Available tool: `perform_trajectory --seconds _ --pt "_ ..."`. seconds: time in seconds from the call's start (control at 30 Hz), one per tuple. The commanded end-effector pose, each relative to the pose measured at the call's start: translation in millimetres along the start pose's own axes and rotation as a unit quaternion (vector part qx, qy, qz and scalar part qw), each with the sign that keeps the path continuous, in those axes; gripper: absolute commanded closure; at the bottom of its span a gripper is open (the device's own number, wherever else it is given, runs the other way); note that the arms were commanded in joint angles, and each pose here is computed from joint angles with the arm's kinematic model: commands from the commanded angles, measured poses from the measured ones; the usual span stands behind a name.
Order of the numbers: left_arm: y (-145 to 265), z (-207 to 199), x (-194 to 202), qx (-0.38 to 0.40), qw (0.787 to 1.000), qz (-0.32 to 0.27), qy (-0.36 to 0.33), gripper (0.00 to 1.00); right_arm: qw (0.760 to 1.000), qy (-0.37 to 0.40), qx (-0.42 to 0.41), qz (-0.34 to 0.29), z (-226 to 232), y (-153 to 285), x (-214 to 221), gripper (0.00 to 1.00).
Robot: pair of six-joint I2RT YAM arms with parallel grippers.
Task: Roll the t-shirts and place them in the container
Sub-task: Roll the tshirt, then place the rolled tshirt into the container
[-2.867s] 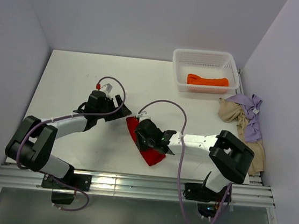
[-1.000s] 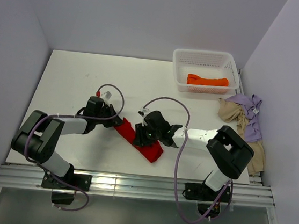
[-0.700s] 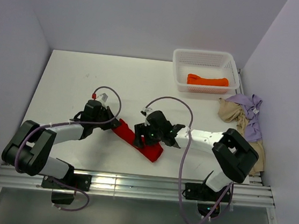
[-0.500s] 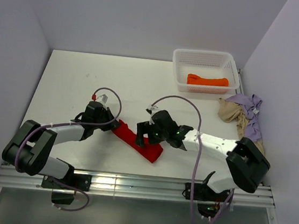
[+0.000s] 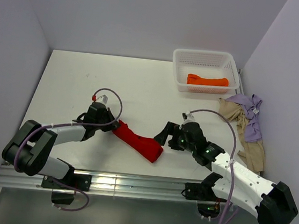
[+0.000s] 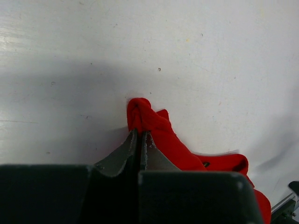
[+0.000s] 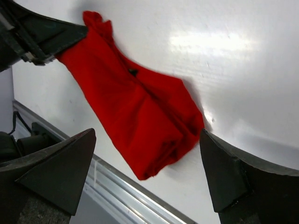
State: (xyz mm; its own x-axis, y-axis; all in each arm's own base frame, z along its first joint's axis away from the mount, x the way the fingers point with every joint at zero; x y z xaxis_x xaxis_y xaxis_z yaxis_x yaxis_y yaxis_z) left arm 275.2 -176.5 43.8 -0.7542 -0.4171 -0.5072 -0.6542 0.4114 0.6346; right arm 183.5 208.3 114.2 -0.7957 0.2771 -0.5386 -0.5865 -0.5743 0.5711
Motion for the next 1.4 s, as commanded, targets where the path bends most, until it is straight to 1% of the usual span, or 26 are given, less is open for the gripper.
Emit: perform_trajectory --seconds 0.0,0.13,0.17,0.3,0.4,0.43,0.5,0.63,0.73,0.83,0.93,1.2,1.27,1.3,1.37 --pt "-1 14 3 -0.053 0.999 0.0 0.004 1.0 0.996 -0.089 0.022 0.005 -15 1 15 0.01" --pt "2 14 11 -0.06 0.998 0.012 0.006 1.0 0.992 -0.123 0.013 0.017 -20 1 29 0.02" --pt "3 17 7 -0.069 0.998 -0.001 0.005 1.0 0.991 -0.131 0.018 0.021 -25 1 35 0.02" --pt "5 19 10 -0.074 0.997 -0.001 0.008 1.0 0.985 -0.171 0.008 0.013 -28 0 42 0.03" --pt "4 20 12 -0.077 0.997 0.001 0.009 1.0 0.983 -0.182 0.001 0.012 -28 -3 47 0.03" --pt "4 19 12 -0.076 0.997 0.001 0.009 1.0 0.984 -0.18 -0.014 0.009 -23 -4 47 0.03" --pt "4 20 13 -0.077 0.997 0.003 0.01 1.0 0.983 -0.181 -0.005 0.015 -27 -9 53 0.03" --pt "4 18 12 -0.077 0.997 0.003 0.009 1.0 0.981 -0.191 -0.038 0.02 -17 -16 53 0.04" --pt "4 18 15 -0.078 0.997 0.005 0.008 1.0 0.98 -0.196 -0.029 0.012 -20 -19 53 0.05" --pt "5 19 17 -0.079 0.997 0.008 0.009 1.0 0.98 -0.198 -0.016 -0.001 -26 -20 53 0.09" --pt "5 20 17 -0.079 0.997 0.007 0.01 1.0 0.98 -0.198 -0.014 -0.005 -28 -21 54 0.1" --pt "4 19 21 -0.082 0.996 0.012 0.011 1.0 0.981 -0.196 0.006 0.008 -38 -33 66 0.17" --pt "5 20 21 -0.085 0.996 0.012 0.01 1.0 0.98 -0.2 0.011 0.011 -40 -33 70 0.2" --pt "5 19 21 -0.085 0.996 0.012 0.01 1.0 0.98 -0.201 0.014 -0.002 -42 -33 67 0.22" --pt "6 19 21 -0.086 0.996 0.011 0.009 1.0 0.979 -0.202 0.02 -0.014 -45 -32 65 0.29"
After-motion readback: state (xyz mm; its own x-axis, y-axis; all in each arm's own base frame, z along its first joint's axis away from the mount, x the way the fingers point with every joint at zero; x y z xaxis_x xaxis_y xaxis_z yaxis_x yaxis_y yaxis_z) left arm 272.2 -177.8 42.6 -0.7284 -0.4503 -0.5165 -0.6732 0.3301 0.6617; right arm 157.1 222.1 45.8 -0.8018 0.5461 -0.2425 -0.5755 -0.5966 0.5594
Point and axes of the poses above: each gripper's point midway between its finger pads, its own y axis back along the fingers, its own z axis along the line the jaws close on, x = y × z, the point moved 2 cm from there along y, back along the fingers
